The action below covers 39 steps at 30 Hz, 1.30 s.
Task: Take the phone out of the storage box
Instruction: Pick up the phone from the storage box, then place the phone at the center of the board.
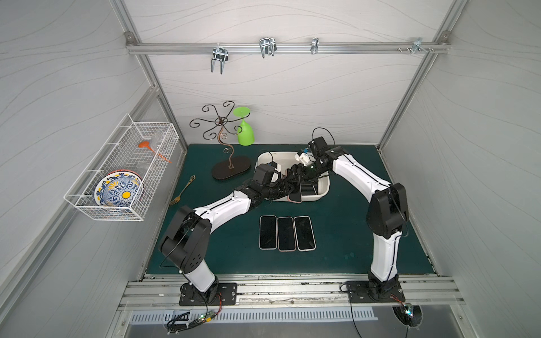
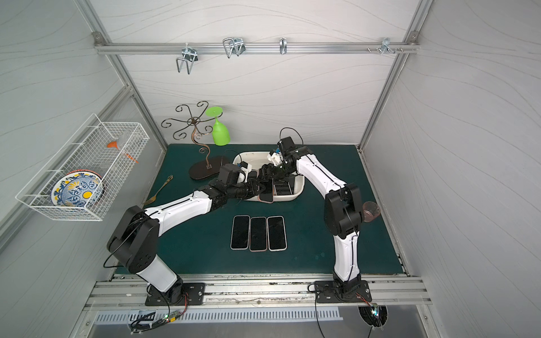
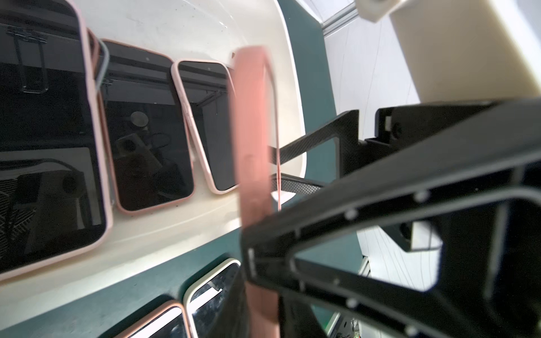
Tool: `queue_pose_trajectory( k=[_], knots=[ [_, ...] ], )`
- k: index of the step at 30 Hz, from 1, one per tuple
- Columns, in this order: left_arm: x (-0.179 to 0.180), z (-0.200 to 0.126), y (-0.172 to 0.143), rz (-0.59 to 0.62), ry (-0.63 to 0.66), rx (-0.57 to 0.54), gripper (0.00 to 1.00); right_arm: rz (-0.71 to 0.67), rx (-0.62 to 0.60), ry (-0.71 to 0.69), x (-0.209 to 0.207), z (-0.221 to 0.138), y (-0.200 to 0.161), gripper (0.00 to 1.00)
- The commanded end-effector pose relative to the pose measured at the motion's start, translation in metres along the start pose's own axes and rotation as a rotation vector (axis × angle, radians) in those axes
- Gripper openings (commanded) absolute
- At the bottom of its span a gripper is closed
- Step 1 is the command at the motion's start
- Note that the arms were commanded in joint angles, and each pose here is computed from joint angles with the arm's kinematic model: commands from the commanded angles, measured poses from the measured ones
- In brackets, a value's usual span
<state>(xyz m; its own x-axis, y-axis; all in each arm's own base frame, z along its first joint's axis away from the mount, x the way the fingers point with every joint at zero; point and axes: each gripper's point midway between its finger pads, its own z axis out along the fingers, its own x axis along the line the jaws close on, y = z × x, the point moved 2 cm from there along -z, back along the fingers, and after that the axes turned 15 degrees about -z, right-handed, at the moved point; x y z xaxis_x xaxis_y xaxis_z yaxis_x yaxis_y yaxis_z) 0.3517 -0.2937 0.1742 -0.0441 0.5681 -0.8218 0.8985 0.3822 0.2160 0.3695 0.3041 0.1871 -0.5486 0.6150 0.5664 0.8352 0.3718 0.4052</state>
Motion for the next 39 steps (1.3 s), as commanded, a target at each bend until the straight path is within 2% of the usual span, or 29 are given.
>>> queue_pose_trajectory(
  k=[1,2,3,6,7,12,16,19,23,30,33,35,39],
  knots=[
    [-0.035,-0.011,0.009,0.070,-0.085,-0.039,0.12,0.006,-0.053,0.078,0.016,-0.014,0.008,0.28],
    [-0.034,-0.013,0.008,0.068,-0.085,-0.040,0.11,0.006,-0.054,0.095,0.018,-0.015,0.008,0.32],
    [-0.034,-0.014,0.007,0.060,-0.087,-0.039,0.08,0.005,-0.058,0.113,0.019,-0.015,0.008,0.41],
    [-0.036,-0.021,0.002,0.050,-0.104,-0.029,0.04,0.001,-0.070,0.147,0.023,-0.018,0.009,0.80],
    [-0.037,-0.025,0.001,0.047,-0.114,-0.025,0.03,-0.003,-0.076,0.160,0.024,-0.020,0.010,0.97],
    [-0.033,-0.059,-0.004,0.046,-0.110,-0.027,0.00,0.014,-0.114,0.172,0.017,-0.039,0.017,0.99],
    [-0.018,-0.103,-0.002,0.023,-0.097,-0.066,0.00,0.024,-0.152,0.154,0.010,-0.059,0.021,0.99],
    [0.006,-0.145,-0.009,0.048,-0.002,-0.109,0.00,0.016,-0.166,0.139,0.010,-0.071,0.018,0.99],
    [0.046,-0.183,-0.030,0.044,0.162,-0.132,0.00,-0.002,-0.163,0.123,0.014,-0.077,0.009,0.99],
    [0.118,-0.206,-0.070,-0.063,0.419,-0.117,0.00,-0.018,-0.161,0.109,0.020,-0.085,-0.017,0.99],
    [0.118,-0.203,-0.071,-0.067,0.435,-0.100,0.00,-0.034,-0.164,0.086,0.023,-0.092,-0.028,0.99],
    [0.128,-0.200,-0.073,-0.074,0.507,-0.053,0.00,-0.043,-0.169,0.080,0.025,-0.095,-0.034,0.99],
    [0.135,-0.182,-0.072,-0.079,0.501,-0.014,0.00,-0.048,-0.171,0.088,0.027,-0.095,-0.044,0.98]
  ],
)
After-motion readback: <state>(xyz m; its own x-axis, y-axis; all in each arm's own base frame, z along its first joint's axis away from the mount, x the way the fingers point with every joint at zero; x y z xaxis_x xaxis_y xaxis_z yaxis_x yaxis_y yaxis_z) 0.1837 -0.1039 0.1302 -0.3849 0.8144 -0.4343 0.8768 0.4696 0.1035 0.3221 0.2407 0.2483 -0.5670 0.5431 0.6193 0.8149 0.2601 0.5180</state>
